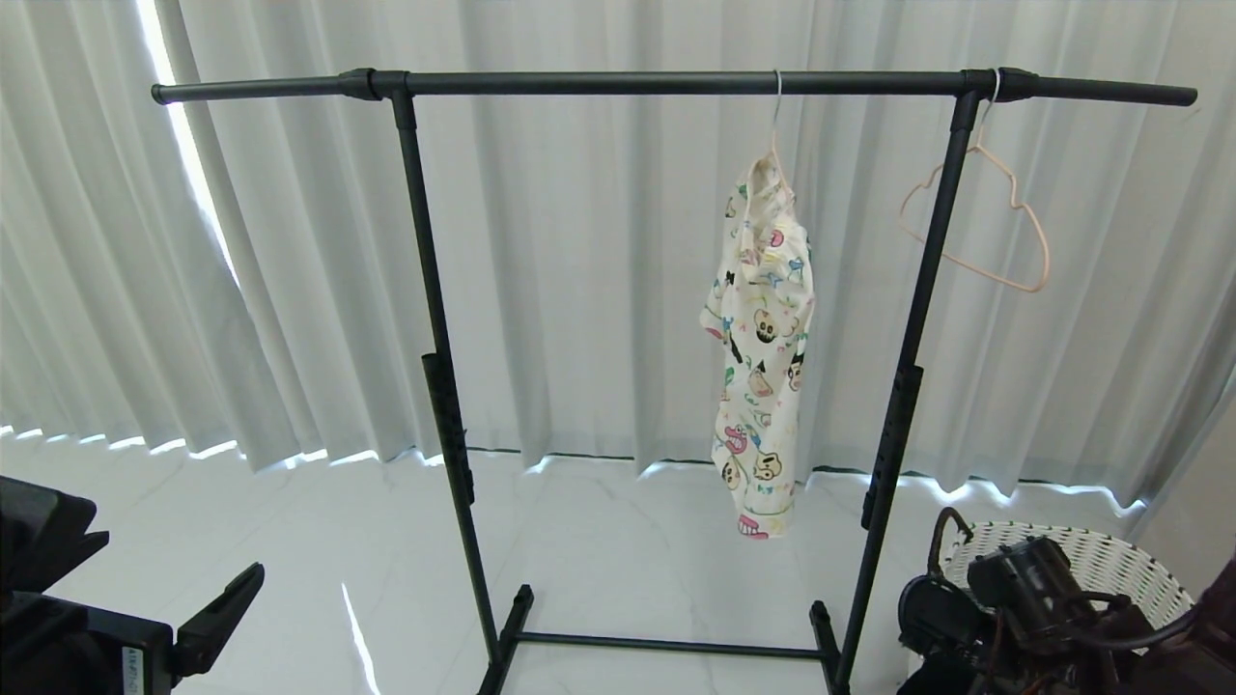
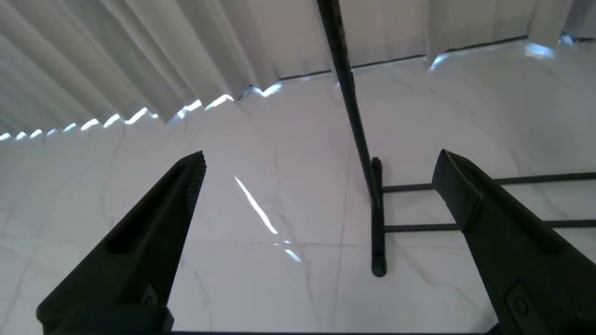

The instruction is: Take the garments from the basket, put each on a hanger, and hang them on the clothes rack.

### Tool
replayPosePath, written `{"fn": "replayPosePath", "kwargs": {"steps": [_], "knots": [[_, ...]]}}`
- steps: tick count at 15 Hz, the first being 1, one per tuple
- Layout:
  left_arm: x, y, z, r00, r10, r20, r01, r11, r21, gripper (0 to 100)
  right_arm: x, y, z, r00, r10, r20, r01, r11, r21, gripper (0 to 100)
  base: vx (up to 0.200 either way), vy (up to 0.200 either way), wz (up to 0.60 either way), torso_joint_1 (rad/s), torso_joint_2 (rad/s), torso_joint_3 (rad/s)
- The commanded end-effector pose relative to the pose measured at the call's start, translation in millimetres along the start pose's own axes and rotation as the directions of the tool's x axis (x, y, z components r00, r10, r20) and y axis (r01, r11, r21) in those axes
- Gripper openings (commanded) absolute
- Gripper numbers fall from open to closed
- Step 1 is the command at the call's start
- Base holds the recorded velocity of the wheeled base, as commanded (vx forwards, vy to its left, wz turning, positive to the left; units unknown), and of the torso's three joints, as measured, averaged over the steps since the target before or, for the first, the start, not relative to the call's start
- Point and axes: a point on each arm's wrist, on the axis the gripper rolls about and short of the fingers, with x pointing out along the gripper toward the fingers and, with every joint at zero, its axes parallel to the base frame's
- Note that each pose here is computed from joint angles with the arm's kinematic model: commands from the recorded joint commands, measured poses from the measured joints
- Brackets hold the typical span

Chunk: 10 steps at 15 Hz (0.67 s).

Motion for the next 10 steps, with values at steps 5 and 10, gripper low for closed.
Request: {"fn": "replayPosePath", "kwargs": {"steps": [5,10], "knots": [[0.7,-0.4,-0.4,1.0,-0.003,-0.004,0.003,1.0,0.002,100,22.8,-6.6,-8.2,0.997,-0.017,-0.072,0.02,0.999,0.046,100,0.0,0.0,0.0,0.0,0.0,0.0],[0.4,-0.3,-0.8,1.0,-0.001,-0.005,0.001,1.0,0.0,100,28.4,-7.1,-5.3,0.999,-0.043,-0.033,0.045,0.997,0.061,0,0.0,0.0,0.0,0.0,0.0,0.0]]}}
